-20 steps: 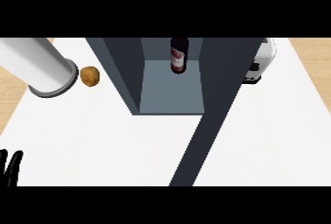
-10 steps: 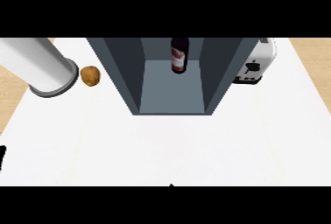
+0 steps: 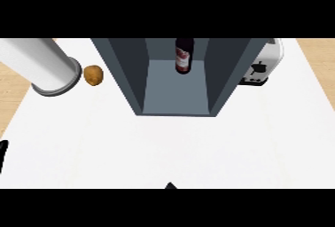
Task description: Pick up the wine, place it into the cabinet and close the cabinet
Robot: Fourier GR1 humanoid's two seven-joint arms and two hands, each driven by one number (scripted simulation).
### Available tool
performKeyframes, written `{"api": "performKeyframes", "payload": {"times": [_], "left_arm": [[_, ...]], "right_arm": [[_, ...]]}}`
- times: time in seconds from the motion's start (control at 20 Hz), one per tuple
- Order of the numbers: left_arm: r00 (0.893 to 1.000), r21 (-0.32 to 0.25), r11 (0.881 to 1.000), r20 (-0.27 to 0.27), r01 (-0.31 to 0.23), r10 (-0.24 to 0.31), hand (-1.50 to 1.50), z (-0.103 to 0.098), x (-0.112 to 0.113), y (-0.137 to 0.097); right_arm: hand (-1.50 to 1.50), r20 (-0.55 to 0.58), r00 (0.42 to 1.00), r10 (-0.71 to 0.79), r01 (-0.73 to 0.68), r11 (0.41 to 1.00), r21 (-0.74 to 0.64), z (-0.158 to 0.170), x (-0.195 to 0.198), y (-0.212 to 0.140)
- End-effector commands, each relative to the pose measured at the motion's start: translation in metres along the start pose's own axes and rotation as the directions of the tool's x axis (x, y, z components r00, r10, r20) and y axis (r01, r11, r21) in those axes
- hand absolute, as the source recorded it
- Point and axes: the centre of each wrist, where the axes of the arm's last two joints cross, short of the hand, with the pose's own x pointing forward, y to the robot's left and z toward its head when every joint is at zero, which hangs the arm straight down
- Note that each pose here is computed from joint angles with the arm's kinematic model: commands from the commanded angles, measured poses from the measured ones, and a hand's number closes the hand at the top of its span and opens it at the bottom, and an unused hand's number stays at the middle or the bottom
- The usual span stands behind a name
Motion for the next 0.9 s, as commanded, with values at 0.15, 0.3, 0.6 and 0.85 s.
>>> {"api": "performKeyframes", "payload": {"times": [0.15, 0.3, 0.6, 0.85], "left_arm": [[1.000, -0.003, 1.000, 0.006, -0.023, 0.023, -1.50, -0.008, -0.002, -0.008], [1.000, -0.003, 1.000, -0.006, -0.019, 0.019, -1.50, -0.003, -0.003, -0.003], [0.999, 0.029, 0.999, 0.027, -0.027, 0.026, -1.50, -0.006, -0.012, -0.008], [1.000, 0.021, 1.000, 0.005, -0.020, 0.020, -1.50, -0.006, -0.010, -0.001]], "right_arm": [[1.50, 0.059, 0.995, -0.086, 0.083, 0.995, 0.054, -0.058, 0.017, 0.017], [1.50, 0.056, 0.996, -0.066, 0.064, 0.997, 0.033, -0.091, 0.027, 0.006], [1.50, 0.082, 0.996, -0.030, 0.031, 0.999, -0.021, -0.151, 0.040, 0.001], [1.50, 0.092, 0.989, 0.113, -0.107, 0.991, -0.075, -0.188, 0.044, -0.021]]}}
